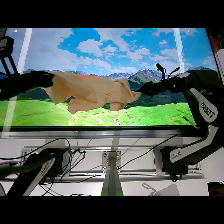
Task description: Fold the clothes and pants, and hang the long-sleeved shirts on hangers.
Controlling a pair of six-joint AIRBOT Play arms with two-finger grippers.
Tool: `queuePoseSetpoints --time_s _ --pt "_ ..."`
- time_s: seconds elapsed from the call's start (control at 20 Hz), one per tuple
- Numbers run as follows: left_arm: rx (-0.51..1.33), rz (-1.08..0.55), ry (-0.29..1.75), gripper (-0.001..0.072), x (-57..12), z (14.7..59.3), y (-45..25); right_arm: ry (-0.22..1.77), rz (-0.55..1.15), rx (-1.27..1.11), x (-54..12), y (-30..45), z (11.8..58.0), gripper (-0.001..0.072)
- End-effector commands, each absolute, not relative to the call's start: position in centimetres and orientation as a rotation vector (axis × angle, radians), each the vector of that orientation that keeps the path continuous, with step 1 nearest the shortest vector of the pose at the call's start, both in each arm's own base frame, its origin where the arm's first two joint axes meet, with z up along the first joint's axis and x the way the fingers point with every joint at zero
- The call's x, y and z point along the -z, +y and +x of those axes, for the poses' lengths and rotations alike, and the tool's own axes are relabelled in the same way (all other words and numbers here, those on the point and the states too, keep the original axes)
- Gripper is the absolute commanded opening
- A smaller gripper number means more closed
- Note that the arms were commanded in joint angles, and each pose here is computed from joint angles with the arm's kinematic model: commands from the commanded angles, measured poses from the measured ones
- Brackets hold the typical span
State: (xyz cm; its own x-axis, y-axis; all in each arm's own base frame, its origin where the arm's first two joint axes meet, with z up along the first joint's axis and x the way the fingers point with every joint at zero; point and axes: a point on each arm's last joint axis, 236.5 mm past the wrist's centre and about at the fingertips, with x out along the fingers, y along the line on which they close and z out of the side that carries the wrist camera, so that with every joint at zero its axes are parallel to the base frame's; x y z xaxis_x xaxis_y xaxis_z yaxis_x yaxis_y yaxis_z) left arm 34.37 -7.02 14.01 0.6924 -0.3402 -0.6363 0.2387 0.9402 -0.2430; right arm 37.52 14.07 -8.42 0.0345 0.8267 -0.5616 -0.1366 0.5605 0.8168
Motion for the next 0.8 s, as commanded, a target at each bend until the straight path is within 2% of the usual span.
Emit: queuePoseSetpoints --time_s 0.0,0.15,0.25,0.3,0.5,0.55,0.6,0.75 --pt "0.324 -0.145 0.739 0.0012 -14.0 34.4 -7.0 1.333 0.662 -0.937 7.2 14.9 36.3 0.0388" --pt "0.324 -0.145 0.739 0.0012 -14.0 34.4 -7.0 1.336 0.657 -0.981 6.8 15.1 35.7 0.0369" --pt "0.324 -0.145 0.739 0.0012 -14.0 34.4 -7.0 1.337 0.658 -0.984 6.7 15.1 35.6 0.0239" --pt "0.324 -0.145 0.739 0.0012 -14.0 34.4 -7.0 1.330 0.650 -0.987 6.8 15.1 35.7 0.0217" --pt "0.323 -0.145 0.740 0.0012 -14.0 34.4 -7.0 1.301 0.626 -0.945 7.4 14.8 36.7 0.0191" --pt "0.323 -0.145 0.740 0.0012 -14.0 34.4 -7.0 1.290 0.630 -0.936 7.4 14.8 37.0 0.0040" --pt "0.323 -0.145 0.738 0.0012 -14.0 34.4 -7.0 1.275 0.647 -0.937 7.1 14.9 37.3 0.0013" --pt "0.281 -0.161 0.640 0.0011 -15.9 36.0 -6.2 1.185 0.645 -0.949 4.5 15.1 39.6 0.0012"
